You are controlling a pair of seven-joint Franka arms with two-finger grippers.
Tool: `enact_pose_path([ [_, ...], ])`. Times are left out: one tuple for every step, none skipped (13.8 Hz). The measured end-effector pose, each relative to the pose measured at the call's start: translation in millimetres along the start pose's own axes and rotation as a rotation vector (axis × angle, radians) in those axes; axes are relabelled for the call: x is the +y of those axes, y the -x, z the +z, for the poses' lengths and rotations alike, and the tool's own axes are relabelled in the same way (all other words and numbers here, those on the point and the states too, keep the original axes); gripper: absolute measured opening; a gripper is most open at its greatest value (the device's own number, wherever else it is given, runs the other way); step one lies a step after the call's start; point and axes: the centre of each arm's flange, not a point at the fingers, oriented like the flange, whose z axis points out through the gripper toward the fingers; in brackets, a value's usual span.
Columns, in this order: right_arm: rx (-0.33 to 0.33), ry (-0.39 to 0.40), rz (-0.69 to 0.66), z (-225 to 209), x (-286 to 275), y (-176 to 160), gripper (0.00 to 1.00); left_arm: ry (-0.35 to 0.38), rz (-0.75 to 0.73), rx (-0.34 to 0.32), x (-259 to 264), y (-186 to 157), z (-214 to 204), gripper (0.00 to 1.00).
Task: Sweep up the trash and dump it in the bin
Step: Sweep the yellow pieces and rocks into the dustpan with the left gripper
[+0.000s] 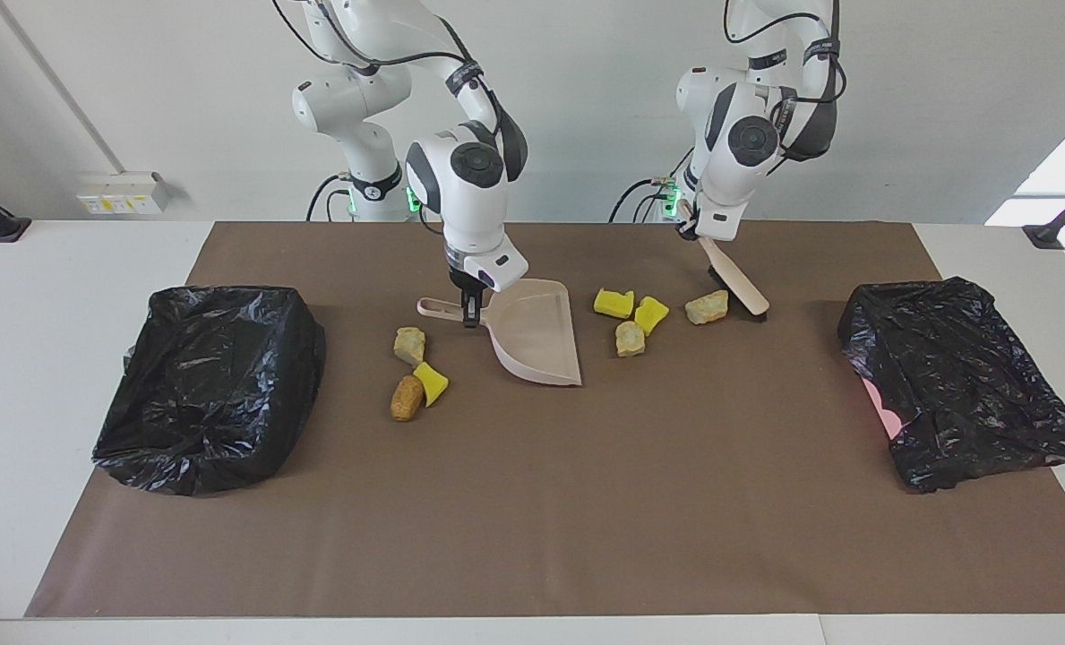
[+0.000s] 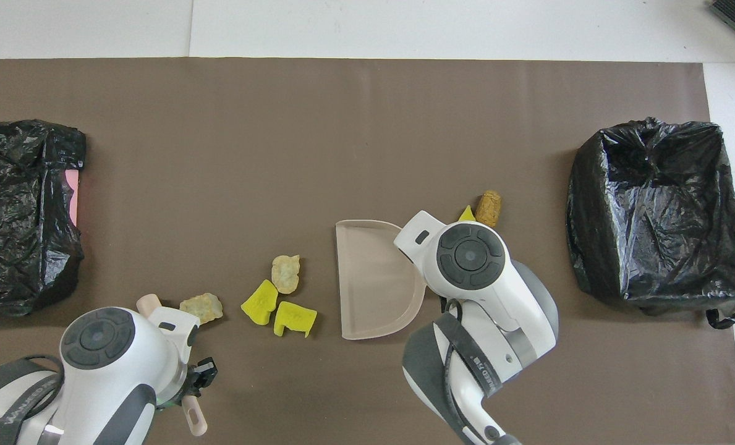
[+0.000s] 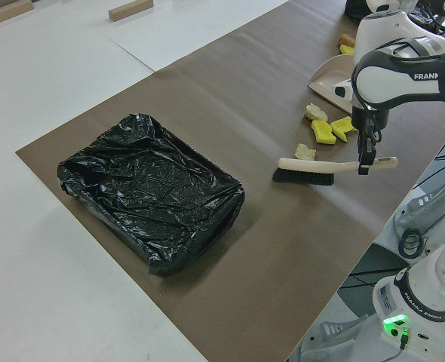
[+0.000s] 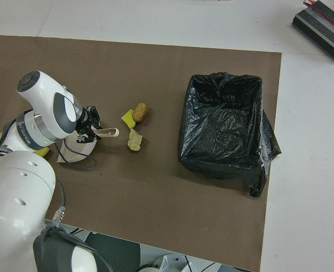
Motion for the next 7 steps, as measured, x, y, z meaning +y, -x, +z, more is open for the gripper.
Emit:
enact_pose_path([
  [-0.003,0.002,-0.004,5,-2,-4,0.33,0.024,0.027,0.010,14,9,1,0.26],
  [-0.007,0.003,-0.007,8,-3,-6,0.33,0.058,0.048,0.016,28,18,2,0.26],
  [-0.009,0.003,-0.007,9,-3,-6,0.33,0.084,0.067,0.022,41,25,5,0.26],
  [-0.009,0.003,-0.007,9,-3,-6,0.33,0.098,0.084,0.030,52,29,9,0.26],
  [-0.008,0.004,-0.007,9,-3,-6,0.33,0.112,0.095,0.033,63,32,15,0.26],
  [-0.008,0.004,-0.007,9,-3,-6,0.33,0.136,0.096,0.030,72,33,18,0.26],
  [-0.008,0.004,-0.007,9,-3,-6,0.33,0.162,0.101,0.030,82,34,17,0.26],
])
